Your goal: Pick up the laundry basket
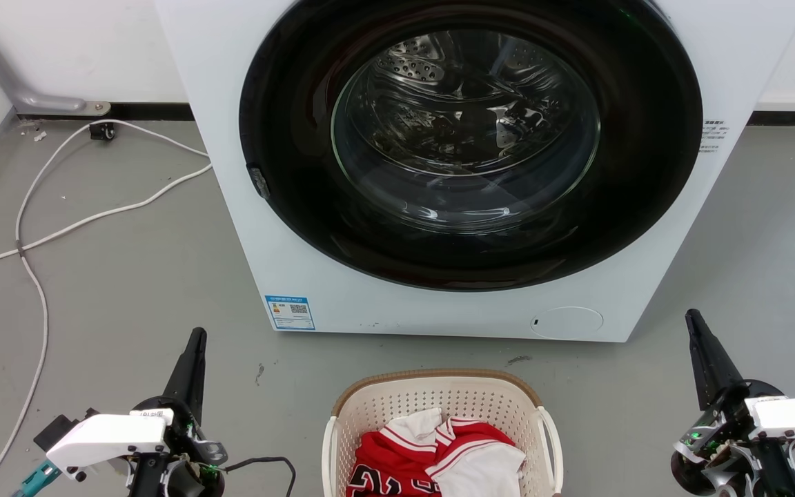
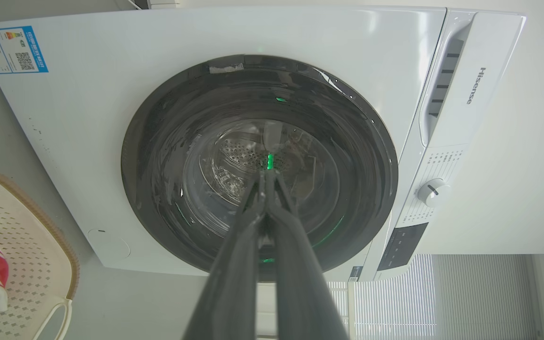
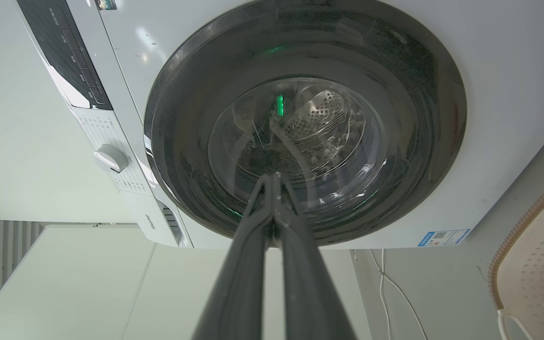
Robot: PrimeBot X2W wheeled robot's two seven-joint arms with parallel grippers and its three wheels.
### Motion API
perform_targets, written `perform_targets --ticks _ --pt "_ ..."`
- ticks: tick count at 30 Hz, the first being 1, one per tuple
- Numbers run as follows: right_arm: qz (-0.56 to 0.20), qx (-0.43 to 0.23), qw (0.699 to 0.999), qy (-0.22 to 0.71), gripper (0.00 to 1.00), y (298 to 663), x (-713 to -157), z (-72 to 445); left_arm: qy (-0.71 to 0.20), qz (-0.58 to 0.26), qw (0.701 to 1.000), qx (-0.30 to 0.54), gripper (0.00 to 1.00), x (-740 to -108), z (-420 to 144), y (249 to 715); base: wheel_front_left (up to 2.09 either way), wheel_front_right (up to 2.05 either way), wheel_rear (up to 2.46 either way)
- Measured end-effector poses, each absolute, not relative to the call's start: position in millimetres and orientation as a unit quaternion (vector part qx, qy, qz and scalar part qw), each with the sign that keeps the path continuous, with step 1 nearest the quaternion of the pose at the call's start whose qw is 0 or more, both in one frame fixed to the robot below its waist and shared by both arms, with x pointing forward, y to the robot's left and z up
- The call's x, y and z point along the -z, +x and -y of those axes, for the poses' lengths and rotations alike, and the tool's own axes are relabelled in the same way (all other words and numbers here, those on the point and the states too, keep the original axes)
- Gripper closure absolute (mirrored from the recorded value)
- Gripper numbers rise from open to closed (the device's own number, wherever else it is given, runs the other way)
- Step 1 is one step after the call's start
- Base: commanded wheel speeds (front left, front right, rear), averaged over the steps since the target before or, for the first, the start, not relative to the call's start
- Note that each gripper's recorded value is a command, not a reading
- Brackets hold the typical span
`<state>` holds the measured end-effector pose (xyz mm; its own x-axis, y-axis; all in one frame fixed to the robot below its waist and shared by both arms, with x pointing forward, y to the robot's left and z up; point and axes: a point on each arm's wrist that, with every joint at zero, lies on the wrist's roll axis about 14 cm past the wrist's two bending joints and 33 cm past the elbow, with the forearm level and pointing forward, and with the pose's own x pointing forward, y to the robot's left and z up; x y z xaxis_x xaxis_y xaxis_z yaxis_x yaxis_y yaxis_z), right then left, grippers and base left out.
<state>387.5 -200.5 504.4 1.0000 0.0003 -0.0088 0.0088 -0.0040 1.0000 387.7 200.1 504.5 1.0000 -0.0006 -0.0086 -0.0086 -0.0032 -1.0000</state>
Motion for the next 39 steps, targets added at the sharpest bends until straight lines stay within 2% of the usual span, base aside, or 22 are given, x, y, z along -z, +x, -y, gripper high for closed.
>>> perform_targets --ticks 32,33,39 --pt "-0.003 0.003 0.706 0.709 1.00 387.5 -504.4 200.5 -0.708 -0.003 0.706 -0.003 1.00 -504.5 -200.1 387.7 0.00 0.00 0.00" --pt "-0.005 0.005 0.706 0.709 0.00 387.0 -503.0 200.5 -0.708 -0.005 0.706 -0.004 0.00 -503.0 -200.0 387.2 0.00 0.00 0.00" --pt "-0.029 0.039 0.702 0.710 0.00 372.9 -475.0 202.0 -0.710 -0.031 0.702 -0.034 0.00 -476.7 -198.5 374.2 0.00 0.00 0.00"
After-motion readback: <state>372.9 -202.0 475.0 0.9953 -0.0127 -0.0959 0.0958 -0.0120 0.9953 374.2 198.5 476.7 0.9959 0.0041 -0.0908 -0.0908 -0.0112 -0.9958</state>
